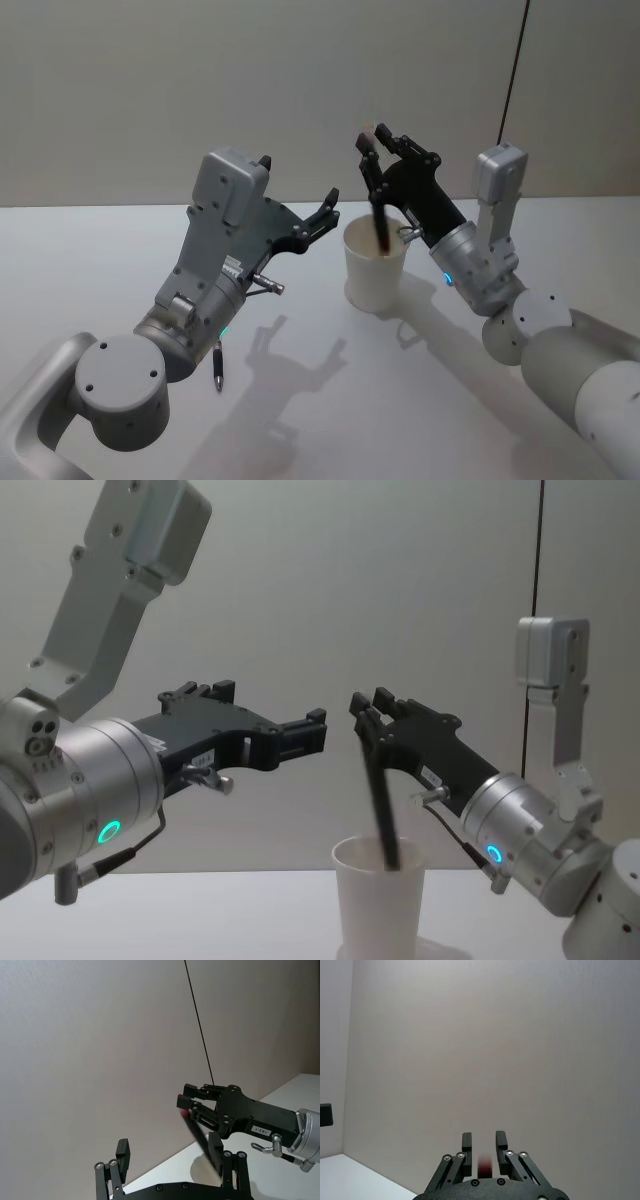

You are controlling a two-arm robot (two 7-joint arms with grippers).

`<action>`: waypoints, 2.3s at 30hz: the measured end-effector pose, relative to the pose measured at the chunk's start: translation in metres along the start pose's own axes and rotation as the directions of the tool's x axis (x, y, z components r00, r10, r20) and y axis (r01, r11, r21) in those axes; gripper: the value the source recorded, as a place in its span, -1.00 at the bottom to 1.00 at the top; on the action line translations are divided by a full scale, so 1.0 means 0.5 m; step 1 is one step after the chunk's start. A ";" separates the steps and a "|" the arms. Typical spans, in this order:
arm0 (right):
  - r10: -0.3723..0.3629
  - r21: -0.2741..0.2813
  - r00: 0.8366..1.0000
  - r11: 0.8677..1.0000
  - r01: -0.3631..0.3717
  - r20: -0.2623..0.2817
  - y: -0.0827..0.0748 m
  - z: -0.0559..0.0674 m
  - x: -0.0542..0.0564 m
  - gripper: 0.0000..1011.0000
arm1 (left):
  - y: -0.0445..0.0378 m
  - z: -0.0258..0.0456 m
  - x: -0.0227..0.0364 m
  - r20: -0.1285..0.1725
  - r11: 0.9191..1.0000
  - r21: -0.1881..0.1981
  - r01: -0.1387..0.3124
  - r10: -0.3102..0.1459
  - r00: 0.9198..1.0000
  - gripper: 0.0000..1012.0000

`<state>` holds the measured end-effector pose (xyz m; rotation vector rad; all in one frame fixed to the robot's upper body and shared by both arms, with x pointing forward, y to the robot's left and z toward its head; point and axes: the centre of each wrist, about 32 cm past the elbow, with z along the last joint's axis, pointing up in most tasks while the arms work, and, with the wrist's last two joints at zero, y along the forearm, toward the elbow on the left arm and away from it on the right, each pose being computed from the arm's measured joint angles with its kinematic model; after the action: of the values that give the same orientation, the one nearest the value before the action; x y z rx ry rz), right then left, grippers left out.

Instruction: Place the pen into the pen holder.

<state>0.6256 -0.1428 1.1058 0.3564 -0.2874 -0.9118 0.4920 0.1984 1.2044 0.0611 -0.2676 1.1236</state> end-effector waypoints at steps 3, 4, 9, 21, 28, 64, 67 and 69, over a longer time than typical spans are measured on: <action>0.001 -0.003 1.000 1.000 -0.001 0.001 0.000 -0.001 -0.001 -0.36 | 0.000 0.000 0.000 0.000 1.000 0.000 0.000 0.000 1.000 0.98; 0.001 -0.005 1.000 1.000 -0.001 0.002 -0.001 -0.001 -0.001 -0.29 | 0.000 0.000 0.000 0.000 1.000 0.000 0.000 0.000 1.000 0.98; 0.002 -0.011 1.000 1.000 -0.002 0.003 -0.001 -0.002 -0.002 -0.01 | 0.000 0.000 0.000 0.000 1.000 0.000 0.000 0.000 1.000 0.98; 0.003 -0.021 1.000 1.000 -0.003 0.009 -0.003 -0.002 0.000 0.79 | 0.000 0.000 0.000 0.000 1.000 0.000 0.000 0.000 1.000 0.98; 0.001 -0.027 1.000 1.000 -0.001 0.010 -0.004 -0.001 0.003 0.98 | 0.000 0.000 0.000 0.000 1.000 0.000 0.000 0.000 1.000 0.98; -0.082 -0.194 0.997 0.978 0.078 -0.012 -0.016 0.054 0.145 0.98 | 0.000 0.000 0.000 0.000 1.000 0.000 0.000 0.000 1.000 0.98; -0.082 -0.203 0.997 0.976 0.077 -0.016 -0.022 0.056 0.152 0.98 | 0.000 0.000 0.000 0.000 1.000 0.000 0.000 0.000 1.000 0.98; -0.081 -0.204 0.997 0.976 0.075 -0.019 -0.023 0.063 0.157 0.98 | 0.000 0.000 0.000 0.000 1.000 0.000 0.000 0.000 1.000 0.98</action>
<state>0.6508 -0.2184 1.1365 0.1916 -0.1543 -1.0033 0.4920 0.1984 1.2044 0.0612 -0.2675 1.1237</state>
